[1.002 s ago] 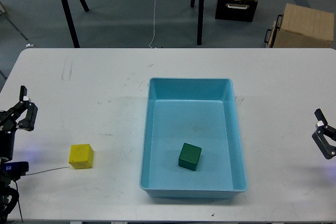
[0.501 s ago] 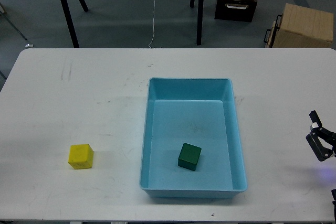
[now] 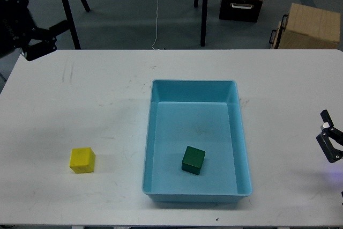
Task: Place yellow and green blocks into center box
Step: 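Swing the left gripper out and bring it toward the yellow cube, then lower the left gripper over the yellow cube and close it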
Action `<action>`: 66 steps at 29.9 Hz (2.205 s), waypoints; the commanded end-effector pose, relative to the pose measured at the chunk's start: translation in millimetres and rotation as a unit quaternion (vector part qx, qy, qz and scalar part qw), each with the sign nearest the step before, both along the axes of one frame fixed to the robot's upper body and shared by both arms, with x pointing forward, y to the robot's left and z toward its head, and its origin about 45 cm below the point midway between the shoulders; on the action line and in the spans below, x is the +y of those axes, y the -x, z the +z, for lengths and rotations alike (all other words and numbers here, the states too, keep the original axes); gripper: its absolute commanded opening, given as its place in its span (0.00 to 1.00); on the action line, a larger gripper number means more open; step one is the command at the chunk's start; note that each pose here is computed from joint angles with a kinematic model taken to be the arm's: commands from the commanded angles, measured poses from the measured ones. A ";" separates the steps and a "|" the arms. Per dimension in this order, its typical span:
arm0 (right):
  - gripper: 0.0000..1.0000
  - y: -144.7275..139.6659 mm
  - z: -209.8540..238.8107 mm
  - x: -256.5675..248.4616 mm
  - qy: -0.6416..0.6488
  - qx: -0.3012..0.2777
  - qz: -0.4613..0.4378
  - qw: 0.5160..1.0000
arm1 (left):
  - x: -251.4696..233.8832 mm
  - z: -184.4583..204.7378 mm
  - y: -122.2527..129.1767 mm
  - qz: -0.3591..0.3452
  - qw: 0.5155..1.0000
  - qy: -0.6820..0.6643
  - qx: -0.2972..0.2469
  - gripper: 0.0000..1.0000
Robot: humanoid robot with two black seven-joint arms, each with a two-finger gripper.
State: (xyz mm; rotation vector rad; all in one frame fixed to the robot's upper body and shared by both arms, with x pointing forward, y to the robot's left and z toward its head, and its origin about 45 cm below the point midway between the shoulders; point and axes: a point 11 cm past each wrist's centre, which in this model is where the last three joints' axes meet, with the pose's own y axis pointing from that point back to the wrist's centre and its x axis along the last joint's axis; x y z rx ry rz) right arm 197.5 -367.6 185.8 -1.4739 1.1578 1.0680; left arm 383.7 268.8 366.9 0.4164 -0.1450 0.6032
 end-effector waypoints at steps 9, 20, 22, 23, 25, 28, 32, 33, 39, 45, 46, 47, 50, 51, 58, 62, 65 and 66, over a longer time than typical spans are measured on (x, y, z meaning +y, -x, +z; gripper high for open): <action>1.00 -2.0 -2.0 4.1 -0.004 0.001 0.005 1.000 | -30.5 -84.7 50.2 -0.160 0.955 -0.246 0.043 1.00; 1.00 -2.8 -3.7 3.1 -0.004 0.003 0.004 1.000 | -6.6 -146.3 88.7 -0.257 0.883 -0.390 0.051 1.00; 1.00 -2.7 -3.8 3.3 -0.005 0.003 0.004 1.000 | -4.8 -153.7 93.4 -0.262 0.880 -0.392 0.061 1.00; 1.00 -2.7 -3.8 3.3 -0.005 0.003 0.004 1.000 | -5.4 -156.9 94.9 -0.266 0.878 -0.394 0.064 1.00; 1.00 -2.7 -3.8 3.3 -0.005 0.003 0.004 1.000 | -3.2 -163.2 96.9 -0.268 0.876 -0.396 0.069 1.00; 1.00 -2.8 -3.7 3.1 -0.004 0.003 0.004 1.000 | 2.0 -164.6 92.8 -0.261 0.874 -0.403 0.068 1.00; 1.00 -2.6 -4.2 3.3 -0.004 0.004 0.005 1.000 | 8.1 -164.1 86.7 -0.250 0.875 -0.409 0.067 1.00; 1.00 -2.5 -4.8 3.0 -0.005 0.004 0.003 1.000 | 9.7 -164.2 84.6 -0.247 0.875 -0.411 0.067 1.00; 1.00 -1.7 -8.3 2.2 -0.005 0.009 0.003 1.000 | 18.3 -167.3 72.4 -0.230 0.873 -0.425 0.067 1.00; 1.00 -1.5 -8.6 1.6 -0.005 0.010 0.002 1.000 | 22.8 -179.8 66.0 -0.227 0.866 -0.439 0.072 1.00; 1.00 -1.5 -8.6 1.6 -0.005 0.010 0.002 1.000 | 22.4 -183.2 66.2 -0.229 0.865 -0.441 0.074 1.00; 1.00 -1.5 -8.6 1.6 -0.005 0.010 0.002 1.000 | 23.3 -185.4 66.5 -0.229 0.864 -0.442 0.076 1.00; 1.00 -1.5 -8.6 1.6 -0.005 0.010 0.002 1.000 | 24.4 -192.3 68.7 -0.228 0.864 -0.441 0.083 1.00; 1.00 -1.6 -8.4 1.0 -0.004 0.010 0.001 1.000 | 24.8 -194.0 69.0 -0.228 0.864 -0.442 0.085 1.00; 1.00 -1.6 -8.5 1.3 -0.004 0.010 0.003 1.000 | 30.9 -204.9 75.1 -0.236 0.855 -0.453 0.090 1.00; 1.00 -1.6 -8.5 1.3 -0.004 0.010 0.003 1.000 | 28.3 -208.4 84.7 -0.251 0.852 -0.451 0.091 1.00; 1.00 -1.1 -8.8 1.2 -0.004 0.011 0.002 1.000 | 27.1 -206.8 91.0 -0.255 0.853 -0.446 0.089 1.00; 1.00 -1.2 -8.3 1.4 -0.004 0.010 0.003 1.000 | 28.6 -206.2 91.6 -0.253 0.854 -0.446 0.090 1.00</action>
